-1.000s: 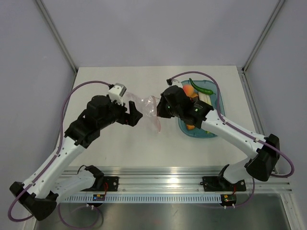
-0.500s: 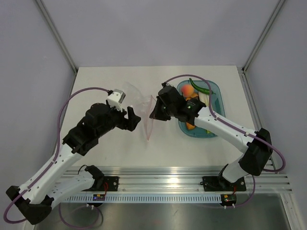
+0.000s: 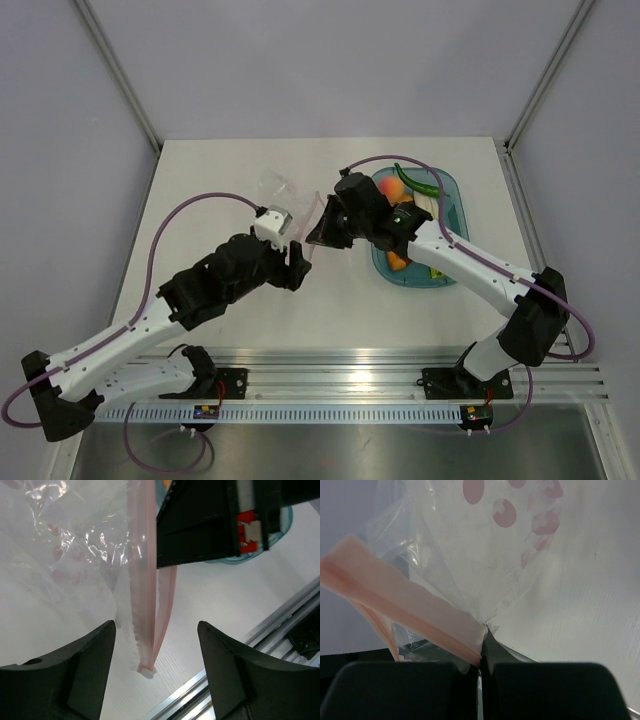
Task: Place the food in the zip-top bag and seal the zipper
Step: Open the zipper of the food storage bag at the center of the board.
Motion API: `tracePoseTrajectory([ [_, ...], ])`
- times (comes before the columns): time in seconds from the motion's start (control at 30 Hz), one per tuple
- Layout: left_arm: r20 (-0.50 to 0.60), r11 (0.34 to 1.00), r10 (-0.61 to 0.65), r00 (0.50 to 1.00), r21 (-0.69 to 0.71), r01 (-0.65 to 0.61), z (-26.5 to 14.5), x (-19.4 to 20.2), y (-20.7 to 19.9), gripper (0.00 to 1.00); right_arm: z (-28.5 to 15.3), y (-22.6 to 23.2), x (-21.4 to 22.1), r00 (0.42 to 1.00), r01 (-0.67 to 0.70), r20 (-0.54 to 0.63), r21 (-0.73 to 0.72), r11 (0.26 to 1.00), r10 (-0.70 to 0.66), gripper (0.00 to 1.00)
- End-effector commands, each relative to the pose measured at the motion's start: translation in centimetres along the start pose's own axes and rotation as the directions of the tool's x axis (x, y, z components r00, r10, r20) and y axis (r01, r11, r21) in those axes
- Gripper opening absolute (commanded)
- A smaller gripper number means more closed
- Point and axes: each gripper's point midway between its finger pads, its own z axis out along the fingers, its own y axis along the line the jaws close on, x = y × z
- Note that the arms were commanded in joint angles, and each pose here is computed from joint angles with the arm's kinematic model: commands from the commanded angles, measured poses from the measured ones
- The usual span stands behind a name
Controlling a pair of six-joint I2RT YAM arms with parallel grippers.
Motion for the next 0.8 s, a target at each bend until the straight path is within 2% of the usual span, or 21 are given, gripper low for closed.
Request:
tracePoseTrajectory([
  [0.0,0.101,0.988,-0.016,0.995,-0.154,0.032,1.0,-2.5,2.1,0.65,-0.9,1.8,-0.9,1.0,-0.017,0.021,-0.077,0.997,0.019,0.0],
  [0.07,0.126,0.974,-0.021,0.992,-0.222,0.049,0.9,-2.8,3.3,0.52,-1.3,1.7,-0.8,1.0,-0.014,0.025,-0.073,0.997,0.016,0.0],
  [0.13,0.134,0.966,-0.013,0.991,-0.256,0.047,0.8,-2.9,3.9,0.47,-1.5,1.2,-0.9,0.999,-0.015,0.033,-0.063,0.998,0.017,0.0],
  [0.17,0.133,0.956,-0.006,0.991,-0.291,0.045,0.7,-2.8,4.5,0.41,-1.9,1.2,-0.9,0.999,-0.014,0.038,-0.065,0.998,0.016,0.0],
  [0.23,0.129,0.95,0.01,0.992,-0.31,0.03,0.7,-3.1,4.8,0.38,-1.8,0.4,-0.7,0.999,-0.015,0.037,-0.051,0.999,0.017,0.0],
  [0.27,0.128,0.944,0.015,0.992,-0.33,0.028,0.6,-3.1,5.2,0.3,-2.1,0.4,-0.7,0.999,-0.014,0.04,-0.055,0.998,0.016,0.0],
  [0.37,0.131,0.934,0.036,0.991,-0.358,0.013,0.3,-3.8,5.6,0.16,-2.0,-0.9,-0.1,1.0,-0.008,0.024,-0.031,0.999,0.009,0.0],
  [0.4,0.126,0.931,0.04,0.991,-0.365,0.009,0.1,-3.9,5.7,0.0,-1.8,-1.6,0.2,1.0,-0.003,0.016,-0.016,1.0,0.004,0.0],
  [0.5,0.106,0.944,0.039,0.994,-0.331,-0.002,-0.7,-5.2,5.4,0.0,-2.1,-2.5,0.3,1.0,-0.003,0.01,-0.003,1.0,0.003,0.0],
  [0.53,0.114,0.964,0.026,0.993,-0.267,0.006,-1.2,-6.8,4.2,0.0,-2.2,-2.7,0.2,1.0,0.0,0.009,0.004,1.0,0.0,0.0],
  [0.57,0.063,0.96,0.021,0.998,-0.279,-0.002,-1.7,-6.4,4.8,0.0,-2.4,-2.8,0.0,1.0,0.017,0.01,0.006,1.0,-0.017,0.0],
  [0.77,-0.06,0.952,0.021,0.998,-0.304,-0.039,-5.4,-9.1,5.7,0.0,-2.8,-1.9,-0.9,0.995,0.099,-0.005,0.018,0.995,-0.099,0.0],
])
